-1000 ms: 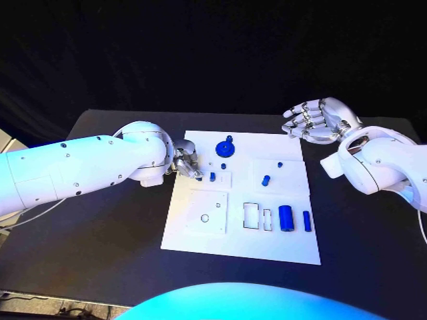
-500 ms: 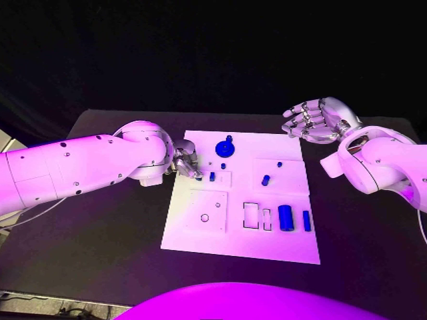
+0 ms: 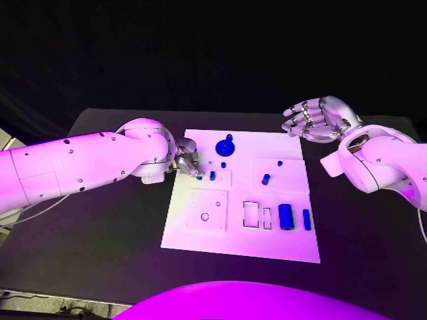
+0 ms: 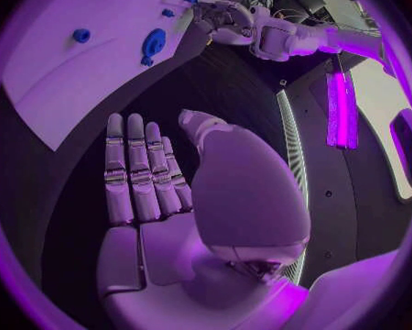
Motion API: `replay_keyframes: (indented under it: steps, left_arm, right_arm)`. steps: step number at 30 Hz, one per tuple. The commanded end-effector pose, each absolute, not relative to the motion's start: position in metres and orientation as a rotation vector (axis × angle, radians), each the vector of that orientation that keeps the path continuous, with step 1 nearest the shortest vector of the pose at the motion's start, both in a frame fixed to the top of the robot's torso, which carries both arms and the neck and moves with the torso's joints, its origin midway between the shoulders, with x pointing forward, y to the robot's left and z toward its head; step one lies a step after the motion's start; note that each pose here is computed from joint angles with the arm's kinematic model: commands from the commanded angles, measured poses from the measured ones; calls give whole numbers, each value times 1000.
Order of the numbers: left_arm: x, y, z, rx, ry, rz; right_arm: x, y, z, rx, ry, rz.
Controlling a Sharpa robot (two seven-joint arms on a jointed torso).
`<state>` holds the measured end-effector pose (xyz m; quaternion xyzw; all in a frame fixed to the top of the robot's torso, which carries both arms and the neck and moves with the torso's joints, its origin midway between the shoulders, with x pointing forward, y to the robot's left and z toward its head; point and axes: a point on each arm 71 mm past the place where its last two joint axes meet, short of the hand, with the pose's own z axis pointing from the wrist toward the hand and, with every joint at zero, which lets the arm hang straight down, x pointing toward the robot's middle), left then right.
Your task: Assemble the parts on the task board
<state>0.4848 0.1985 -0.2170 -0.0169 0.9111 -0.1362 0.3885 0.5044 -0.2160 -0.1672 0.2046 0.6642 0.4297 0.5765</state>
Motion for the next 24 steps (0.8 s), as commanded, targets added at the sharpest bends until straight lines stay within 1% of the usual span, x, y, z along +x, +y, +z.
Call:
replay_keyframes:
  steps: [1, 13, 24]
  left_arm:
    - [481, 195, -223, -22, 2370, -347]
    - [484, 194, -227, -84, 2370, -354]
    - [484, 195, -229, -96, 2375, -341]
  right_arm:
    - [503, -214, -167, 463, 1559, 1022]
    - [503, -214, -167, 462, 1559, 1023]
    - [503, -214, -167, 462, 1559, 1024]
